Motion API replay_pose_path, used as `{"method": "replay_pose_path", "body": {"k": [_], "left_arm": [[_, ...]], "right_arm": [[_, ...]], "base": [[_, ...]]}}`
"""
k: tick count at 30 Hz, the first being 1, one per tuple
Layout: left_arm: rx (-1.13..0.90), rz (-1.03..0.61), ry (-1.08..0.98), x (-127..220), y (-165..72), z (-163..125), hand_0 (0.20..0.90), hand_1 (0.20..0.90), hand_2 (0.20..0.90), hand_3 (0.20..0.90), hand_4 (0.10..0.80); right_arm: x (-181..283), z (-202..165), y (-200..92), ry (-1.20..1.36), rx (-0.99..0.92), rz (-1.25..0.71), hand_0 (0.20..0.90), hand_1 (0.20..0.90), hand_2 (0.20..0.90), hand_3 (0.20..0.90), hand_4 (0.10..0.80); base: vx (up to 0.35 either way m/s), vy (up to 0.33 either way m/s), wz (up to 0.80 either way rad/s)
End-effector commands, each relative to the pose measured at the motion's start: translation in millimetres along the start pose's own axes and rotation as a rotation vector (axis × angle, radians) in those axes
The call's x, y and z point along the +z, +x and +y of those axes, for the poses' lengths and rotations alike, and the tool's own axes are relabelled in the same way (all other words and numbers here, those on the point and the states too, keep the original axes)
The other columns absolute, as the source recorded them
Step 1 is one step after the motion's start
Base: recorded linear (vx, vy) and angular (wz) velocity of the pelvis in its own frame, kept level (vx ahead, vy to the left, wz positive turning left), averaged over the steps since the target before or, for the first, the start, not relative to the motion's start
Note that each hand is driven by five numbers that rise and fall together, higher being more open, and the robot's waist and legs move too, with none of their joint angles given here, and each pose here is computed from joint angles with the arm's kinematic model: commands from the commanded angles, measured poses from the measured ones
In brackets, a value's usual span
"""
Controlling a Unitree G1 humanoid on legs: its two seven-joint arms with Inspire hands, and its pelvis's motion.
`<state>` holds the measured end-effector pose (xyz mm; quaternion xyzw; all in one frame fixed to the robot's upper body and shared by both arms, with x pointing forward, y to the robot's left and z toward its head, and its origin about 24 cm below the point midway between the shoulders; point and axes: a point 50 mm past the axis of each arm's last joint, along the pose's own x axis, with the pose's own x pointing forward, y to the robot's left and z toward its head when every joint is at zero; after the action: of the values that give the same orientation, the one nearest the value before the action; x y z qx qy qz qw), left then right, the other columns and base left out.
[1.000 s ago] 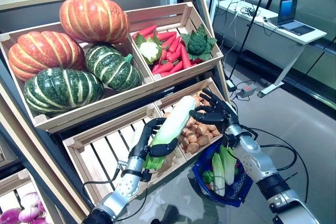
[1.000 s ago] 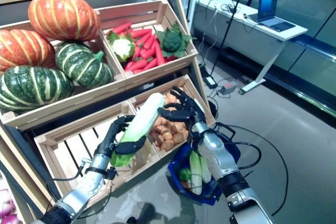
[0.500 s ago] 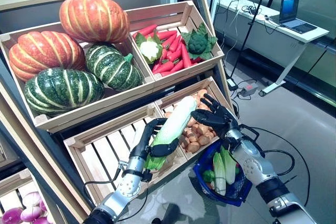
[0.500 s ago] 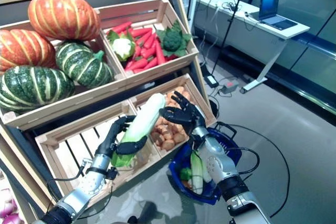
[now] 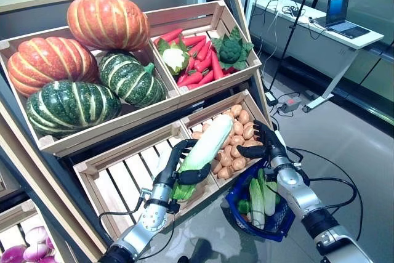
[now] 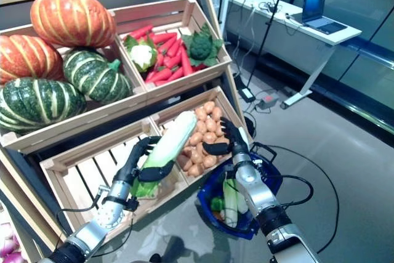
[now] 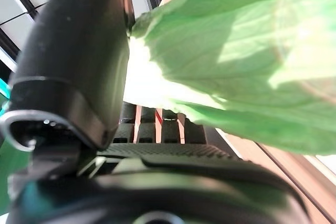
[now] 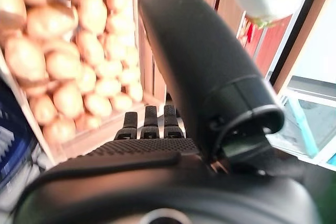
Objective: Put vegetables into the basket
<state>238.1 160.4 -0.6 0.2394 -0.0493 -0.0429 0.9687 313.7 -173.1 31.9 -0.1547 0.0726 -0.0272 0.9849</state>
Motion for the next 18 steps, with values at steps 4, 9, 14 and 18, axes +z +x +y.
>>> {"method": "replay_pose_path", "body": {"k": [4,9,14,18], "left_arm": [[0.054,-0.346,-0.068,64.0,30.0,4.6,0.3,0.3,0.3,0.3,0.4],[0.048,-0.35,-0.07,64.6,30.7,6.5,0.3,0.3,0.3,0.3,0.4],[0.041,-0.346,-0.07,62.5,29.8,10.2,0.3,0.3,0.3,0.3,0.4],[0.036,-0.34,-0.067,60.0,27.3,11.2,0.3,0.3,0.3,0.3,0.4]], "right_arm": [[76.1,-6.5,18.2,-0.038,-0.037,-0.298,0.9,0.9,0.9,0.9,0.8],[67.3,8.0,14.4,0.186,0.124,-0.252,0.9,0.9,0.9,0.9,0.8],[63.4,13.2,8.2,0.307,0.204,-0.274,0.9,0.9,0.9,0.9,0.8],[73.2,4.3,4.9,0.096,0.184,-0.385,0.9,0.9,0.9,0.9,0.8]], "base": [[0.0,0.0,0.0],[0.0,0.0,0.0],[0.0,0.0,0.0],[0.0,0.0,0.0]]}}
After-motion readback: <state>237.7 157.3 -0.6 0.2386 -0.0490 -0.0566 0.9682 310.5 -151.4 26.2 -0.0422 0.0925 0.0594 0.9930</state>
